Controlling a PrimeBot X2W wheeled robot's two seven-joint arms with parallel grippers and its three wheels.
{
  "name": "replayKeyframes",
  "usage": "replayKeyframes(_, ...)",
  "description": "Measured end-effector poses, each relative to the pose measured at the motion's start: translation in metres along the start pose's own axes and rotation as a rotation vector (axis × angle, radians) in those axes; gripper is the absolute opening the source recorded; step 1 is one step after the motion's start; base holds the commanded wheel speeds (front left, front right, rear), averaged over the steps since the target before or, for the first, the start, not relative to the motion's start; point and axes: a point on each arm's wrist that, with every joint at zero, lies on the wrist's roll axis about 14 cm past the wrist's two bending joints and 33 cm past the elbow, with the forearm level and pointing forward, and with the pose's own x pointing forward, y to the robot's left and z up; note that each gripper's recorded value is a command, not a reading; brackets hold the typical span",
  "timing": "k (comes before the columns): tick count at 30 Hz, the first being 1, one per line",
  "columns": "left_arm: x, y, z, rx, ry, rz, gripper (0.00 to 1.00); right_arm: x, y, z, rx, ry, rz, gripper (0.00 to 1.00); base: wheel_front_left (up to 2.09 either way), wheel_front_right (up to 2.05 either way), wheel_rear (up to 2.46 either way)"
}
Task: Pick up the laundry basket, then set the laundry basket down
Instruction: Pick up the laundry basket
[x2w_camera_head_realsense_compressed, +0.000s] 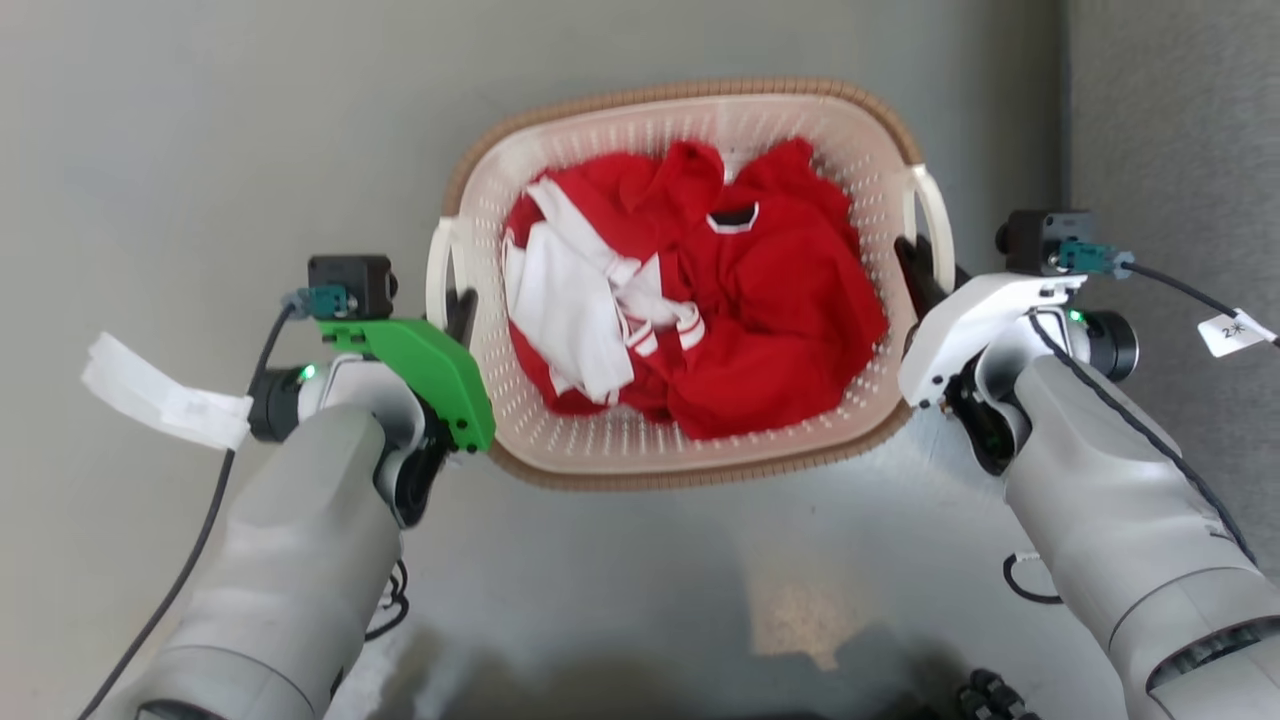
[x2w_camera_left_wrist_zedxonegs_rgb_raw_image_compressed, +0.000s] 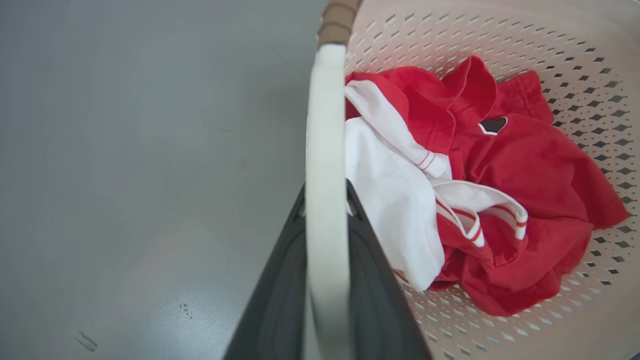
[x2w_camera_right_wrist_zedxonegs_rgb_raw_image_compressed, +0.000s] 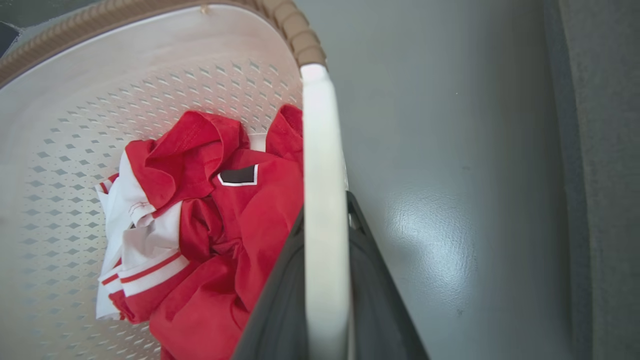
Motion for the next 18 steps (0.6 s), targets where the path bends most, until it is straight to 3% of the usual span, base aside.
replayKeyframes(18,-0.055,-0.024,-0.001,-0.003,0.043,0.011,0.0,-0.054,0.019,0.006,0.0,0.091,-0.002,0.0,0.0,0.0,0.0)
